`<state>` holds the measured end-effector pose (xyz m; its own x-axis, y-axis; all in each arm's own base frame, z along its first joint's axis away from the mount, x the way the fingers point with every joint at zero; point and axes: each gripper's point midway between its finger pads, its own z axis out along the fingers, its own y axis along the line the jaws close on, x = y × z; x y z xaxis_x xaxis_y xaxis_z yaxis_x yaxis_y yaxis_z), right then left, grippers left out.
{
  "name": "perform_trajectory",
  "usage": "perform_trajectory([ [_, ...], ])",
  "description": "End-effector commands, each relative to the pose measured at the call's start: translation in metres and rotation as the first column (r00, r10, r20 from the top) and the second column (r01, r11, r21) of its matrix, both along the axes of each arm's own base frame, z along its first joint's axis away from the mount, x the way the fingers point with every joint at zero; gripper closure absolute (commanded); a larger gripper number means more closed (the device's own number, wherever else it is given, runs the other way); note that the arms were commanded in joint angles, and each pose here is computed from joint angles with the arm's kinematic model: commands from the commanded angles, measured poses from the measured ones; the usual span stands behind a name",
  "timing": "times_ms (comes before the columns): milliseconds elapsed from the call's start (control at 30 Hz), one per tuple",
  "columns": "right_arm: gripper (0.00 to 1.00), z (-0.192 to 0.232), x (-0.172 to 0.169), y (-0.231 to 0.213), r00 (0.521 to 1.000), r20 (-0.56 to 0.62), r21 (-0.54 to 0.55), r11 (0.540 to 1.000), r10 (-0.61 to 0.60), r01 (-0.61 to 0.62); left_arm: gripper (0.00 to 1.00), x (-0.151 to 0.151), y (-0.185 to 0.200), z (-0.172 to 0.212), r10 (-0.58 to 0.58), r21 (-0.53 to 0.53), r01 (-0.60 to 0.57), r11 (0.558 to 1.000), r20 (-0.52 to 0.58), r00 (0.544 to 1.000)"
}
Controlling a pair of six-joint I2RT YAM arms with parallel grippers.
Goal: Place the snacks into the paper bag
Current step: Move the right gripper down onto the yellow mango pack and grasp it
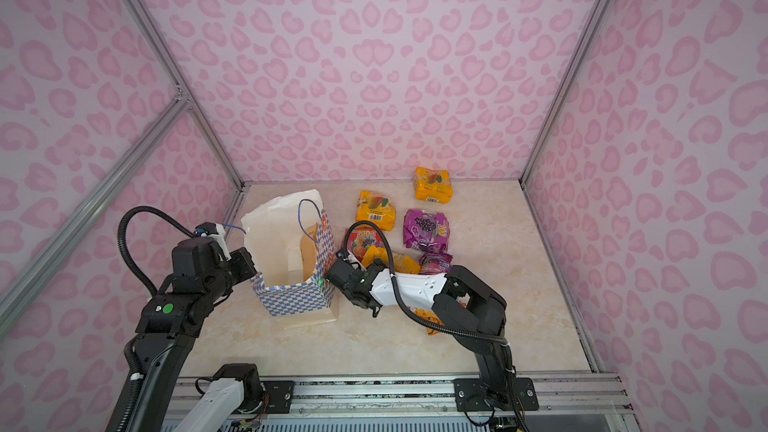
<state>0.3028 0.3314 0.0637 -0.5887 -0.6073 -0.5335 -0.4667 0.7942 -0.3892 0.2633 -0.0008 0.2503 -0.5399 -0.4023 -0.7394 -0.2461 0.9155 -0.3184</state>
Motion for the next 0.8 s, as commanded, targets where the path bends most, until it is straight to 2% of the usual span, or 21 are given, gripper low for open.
perform_trajectory([
  [0, 0.03, -0.007, 0.002, -0.001, 1.0, 0.013, -0.009, 1.0, -0.011, 0.011, 0.97, 0.002, 0.001, 0.001, 0.006, 0.006, -0.006, 1.0, 0.007, 1.0],
  [167, 0.16, -0.009, 0.006, 0.001, 1.0, 0.021, -0.003, 1.0, -0.005, 0.005, 0.97, 0.002, 0.001, 0.001, 0.005, 0.006, -0.005, 1.0, 0.008, 1.0],
  [267, 0.29, -0.005, 0.007, 0.002, 0.999, 0.032, 0.005, 1.0, -0.003, 0.003, 0.97, 0.002, 0.002, 0.001, 0.007, 0.007, -0.007, 1.0, 0.009, 1.0],
  [467, 0.63, 0.001, 0.009, -0.003, 0.999, 0.051, -0.001, 1.0, -0.013, 0.013, 0.97, 0.002, 0.002, 0.001, 0.006, 0.007, -0.006, 1.0, 0.009, 1.0],
  [700, 0.92, 0.021, 0.006, -0.008, 0.997, 0.07, 0.018, 1.0, -0.02, 0.019, 0.97, 0.002, 0.0, 0.001, -0.002, 0.003, 0.002, 1.0, 0.009, 1.0],
  [767, 0.97, 0.029, 0.005, -0.011, 0.997, 0.076, 0.032, 0.999, -0.026, 0.024, 0.97, 0.002, 0.0, 0.0, -0.002, 0.002, 0.002, 1.0, 0.008, 1.0],
])
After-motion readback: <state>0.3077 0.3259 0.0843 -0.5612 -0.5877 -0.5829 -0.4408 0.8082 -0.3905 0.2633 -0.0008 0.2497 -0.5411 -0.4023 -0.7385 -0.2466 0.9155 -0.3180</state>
